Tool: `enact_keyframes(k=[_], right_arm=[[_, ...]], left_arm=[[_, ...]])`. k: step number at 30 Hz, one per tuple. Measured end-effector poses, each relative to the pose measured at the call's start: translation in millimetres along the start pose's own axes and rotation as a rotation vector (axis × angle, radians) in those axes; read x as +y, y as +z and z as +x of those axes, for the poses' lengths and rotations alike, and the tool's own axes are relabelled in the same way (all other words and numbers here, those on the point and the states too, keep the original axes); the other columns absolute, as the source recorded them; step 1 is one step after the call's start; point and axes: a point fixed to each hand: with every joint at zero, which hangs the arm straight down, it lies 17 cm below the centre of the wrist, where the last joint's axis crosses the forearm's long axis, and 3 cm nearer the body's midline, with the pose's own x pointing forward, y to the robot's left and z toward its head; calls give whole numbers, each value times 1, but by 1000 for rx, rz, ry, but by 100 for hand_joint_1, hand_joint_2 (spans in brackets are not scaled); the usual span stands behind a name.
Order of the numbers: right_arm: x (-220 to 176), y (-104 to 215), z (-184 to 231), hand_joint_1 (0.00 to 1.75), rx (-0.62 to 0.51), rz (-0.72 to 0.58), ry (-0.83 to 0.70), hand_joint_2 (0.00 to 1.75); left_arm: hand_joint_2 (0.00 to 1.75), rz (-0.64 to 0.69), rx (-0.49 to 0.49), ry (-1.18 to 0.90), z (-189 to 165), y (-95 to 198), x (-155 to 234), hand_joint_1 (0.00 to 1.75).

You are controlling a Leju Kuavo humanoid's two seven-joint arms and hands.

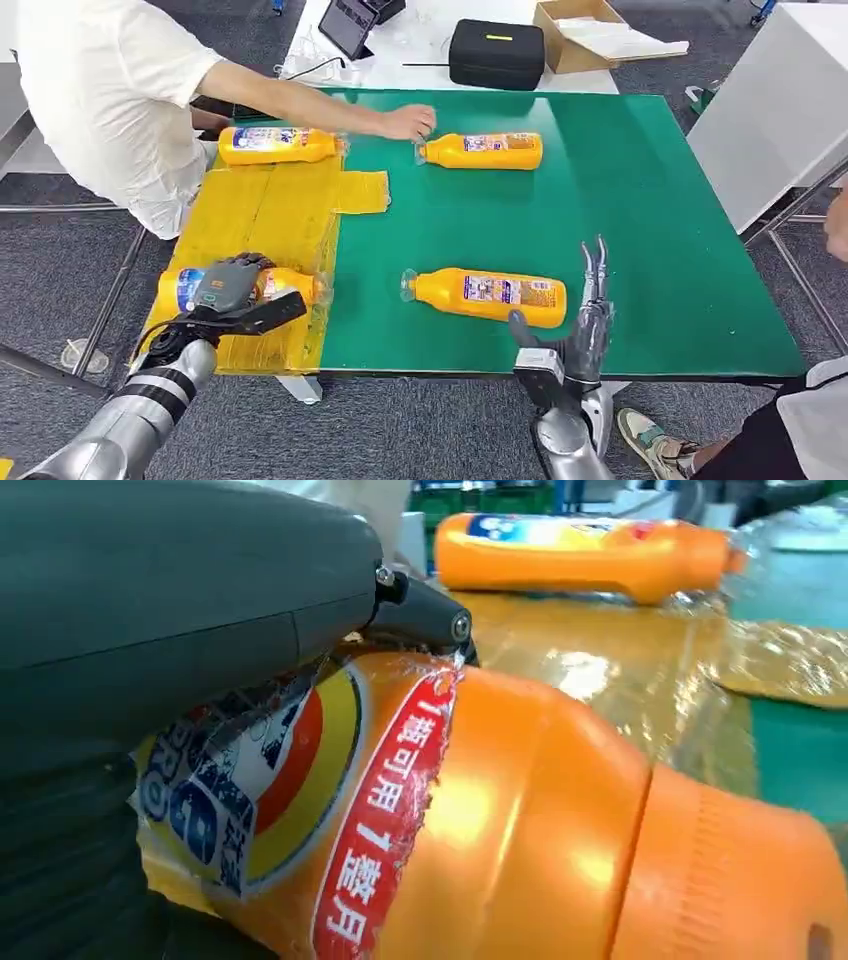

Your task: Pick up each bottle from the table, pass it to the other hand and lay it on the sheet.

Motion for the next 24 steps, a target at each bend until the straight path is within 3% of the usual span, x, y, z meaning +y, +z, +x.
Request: enact_keyframes(k=[1,7,8,14,21,22,24], right_arm=[[2,-1,2,0,-4,3,-4,175],[9,-2,6,0,-13,15,-20,175],[10,-2,6,0,-13,17,-25,0],[18,-2,10,0,-15,31,-52,0],[24,-2,13,0,-25,48,-62,0],[24,-3,13,0,-27,47,-63,175],[24,-4,13,0,-27,46,-65,175]], left_arm=[[175,-7,-2,-3,0,0,-1,0],[175,-73,-20,60,6,0,-9,0],[175,-81,-26,84,8,0,-10,0],[175,-127,-60,265,21,-1,-9,0],[175,-175,-86,332,30,-1,-8,0],[175,-180,-86,337,31,-1,-8,0],[175,-182,-87,341,31,-2,-6,0]])
